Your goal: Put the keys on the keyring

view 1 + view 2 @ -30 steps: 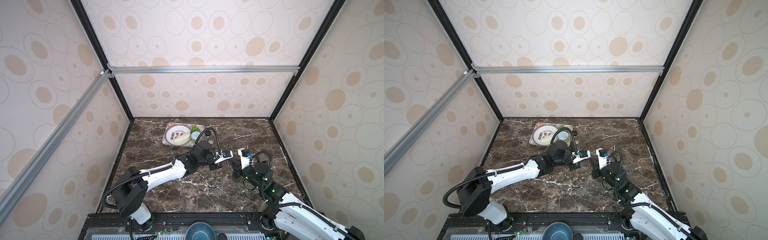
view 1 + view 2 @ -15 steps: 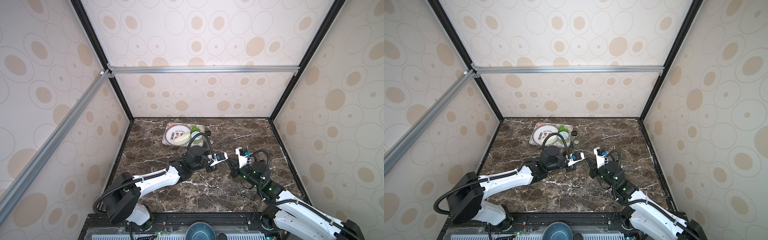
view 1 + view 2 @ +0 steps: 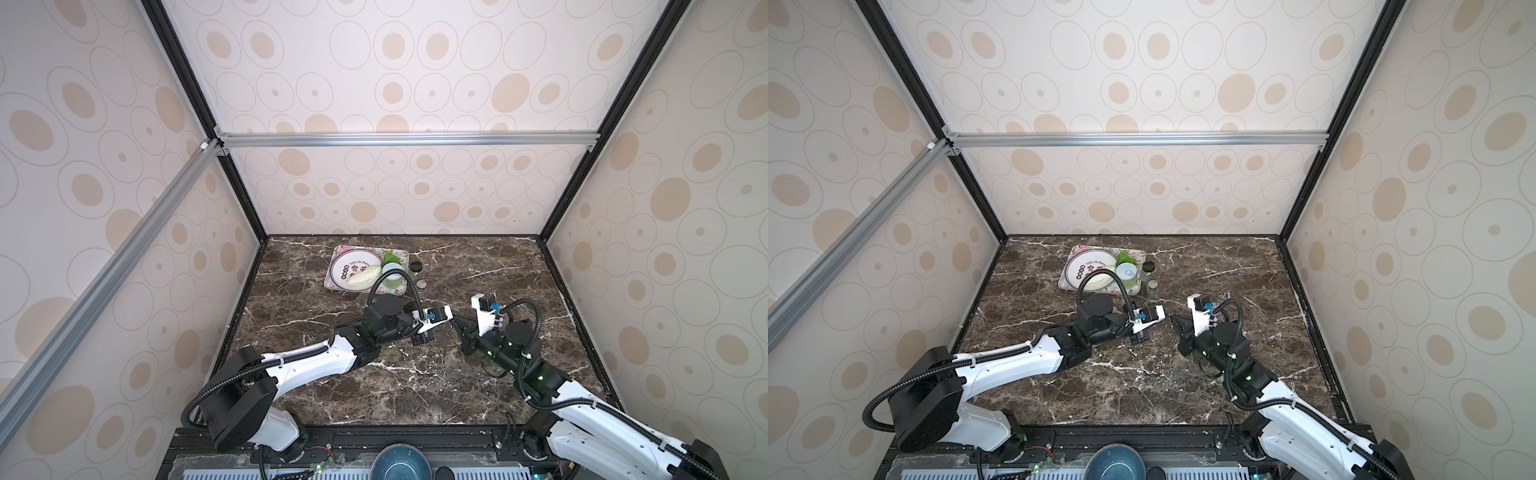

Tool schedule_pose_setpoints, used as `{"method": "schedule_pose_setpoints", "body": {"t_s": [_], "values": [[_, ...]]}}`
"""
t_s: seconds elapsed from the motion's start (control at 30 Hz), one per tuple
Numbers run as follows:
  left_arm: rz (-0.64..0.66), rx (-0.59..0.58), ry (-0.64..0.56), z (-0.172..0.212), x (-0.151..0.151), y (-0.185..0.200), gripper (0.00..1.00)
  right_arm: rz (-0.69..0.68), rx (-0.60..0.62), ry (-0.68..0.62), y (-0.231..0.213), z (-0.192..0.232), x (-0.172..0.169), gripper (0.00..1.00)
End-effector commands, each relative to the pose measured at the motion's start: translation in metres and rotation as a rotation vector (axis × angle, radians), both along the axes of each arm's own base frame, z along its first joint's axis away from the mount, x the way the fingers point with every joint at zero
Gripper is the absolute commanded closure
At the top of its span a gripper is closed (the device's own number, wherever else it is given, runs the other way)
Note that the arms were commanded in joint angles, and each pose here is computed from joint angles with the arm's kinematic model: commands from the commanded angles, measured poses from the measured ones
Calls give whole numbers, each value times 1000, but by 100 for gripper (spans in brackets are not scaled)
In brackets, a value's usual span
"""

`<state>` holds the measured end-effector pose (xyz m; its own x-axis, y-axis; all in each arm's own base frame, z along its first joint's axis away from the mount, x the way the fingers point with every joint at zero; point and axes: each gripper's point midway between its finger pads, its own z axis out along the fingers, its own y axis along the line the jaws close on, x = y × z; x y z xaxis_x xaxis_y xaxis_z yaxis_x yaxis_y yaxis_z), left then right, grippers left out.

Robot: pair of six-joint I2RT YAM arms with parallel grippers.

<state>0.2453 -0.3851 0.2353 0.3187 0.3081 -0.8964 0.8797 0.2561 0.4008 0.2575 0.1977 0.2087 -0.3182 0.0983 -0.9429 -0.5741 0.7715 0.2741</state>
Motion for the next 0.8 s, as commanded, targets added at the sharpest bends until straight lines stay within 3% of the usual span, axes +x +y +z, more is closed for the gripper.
{"method": "schedule_pose_setpoints", "body": {"t_s": [0.0,0.2,0.43,0.57,0.77], "values": [[-22,-78,-68,38,-4,-3,96,-44,-20,-5,-11,-4,2,100],[-15,-62,-68,35,-2,-3,71,-41,-20,-26,-13,2,-1,100],[14,-73,-73,41,-1,4,67,-35,-46,-32,-13,5,-3,100],[90,-100,-69,49,6,15,67,-114,-69,55,-18,13,2,100],[251,-146,-65,63,14,47,62,-152,-232,168,-14,26,3,100]]}}
